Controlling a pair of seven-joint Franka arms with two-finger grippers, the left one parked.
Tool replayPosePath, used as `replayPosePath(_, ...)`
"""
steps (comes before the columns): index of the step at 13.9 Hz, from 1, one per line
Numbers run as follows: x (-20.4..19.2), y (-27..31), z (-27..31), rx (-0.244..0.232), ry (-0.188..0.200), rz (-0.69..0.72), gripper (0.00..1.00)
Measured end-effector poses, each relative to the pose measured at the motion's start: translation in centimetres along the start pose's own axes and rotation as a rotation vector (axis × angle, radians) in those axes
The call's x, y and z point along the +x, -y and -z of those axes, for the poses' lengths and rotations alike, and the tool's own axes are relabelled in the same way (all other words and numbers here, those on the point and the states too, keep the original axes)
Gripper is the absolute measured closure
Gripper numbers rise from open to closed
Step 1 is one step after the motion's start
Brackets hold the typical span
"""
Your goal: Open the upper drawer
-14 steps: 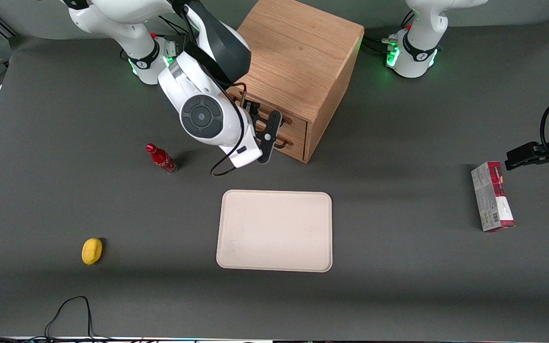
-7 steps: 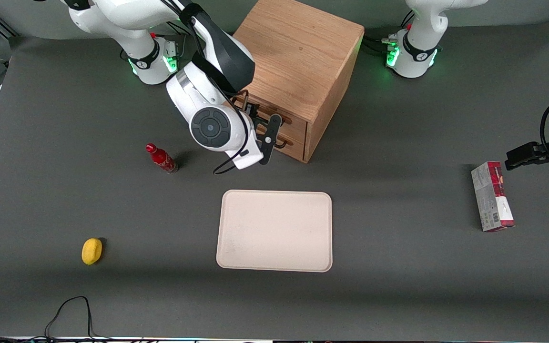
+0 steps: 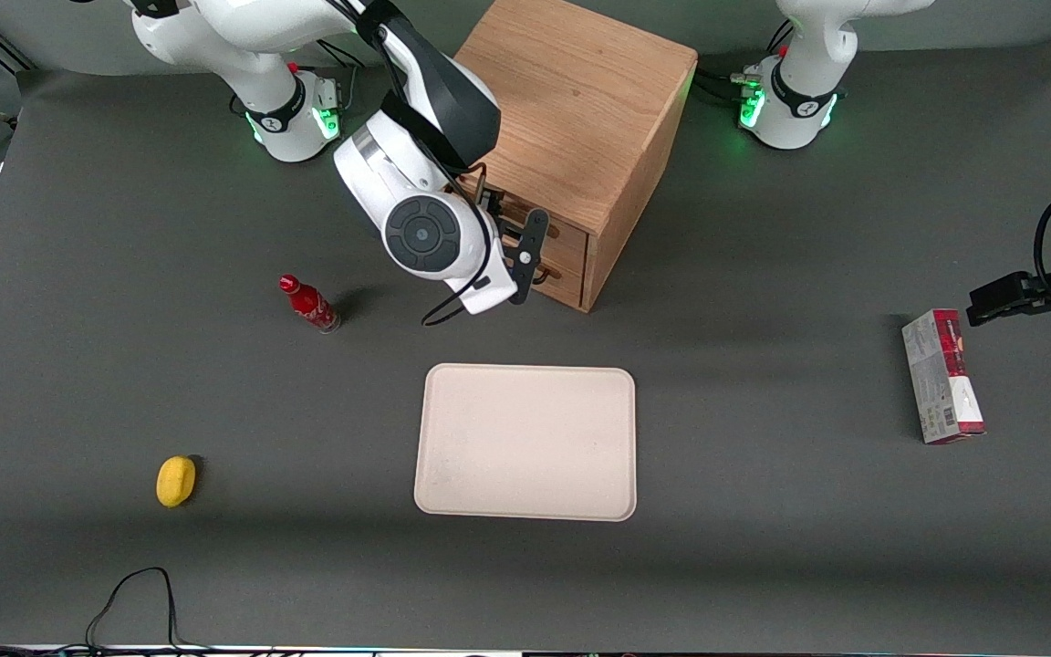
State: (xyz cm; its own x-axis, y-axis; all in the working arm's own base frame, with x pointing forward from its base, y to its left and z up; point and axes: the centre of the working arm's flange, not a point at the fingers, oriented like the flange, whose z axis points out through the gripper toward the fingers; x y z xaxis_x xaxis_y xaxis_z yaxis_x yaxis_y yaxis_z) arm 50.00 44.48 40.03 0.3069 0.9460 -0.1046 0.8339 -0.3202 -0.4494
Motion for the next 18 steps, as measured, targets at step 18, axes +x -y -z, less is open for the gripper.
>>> replayPosePath(18,-0.6,-2.1,-2.8,-0.001,-0.005,-0.04,0.0)
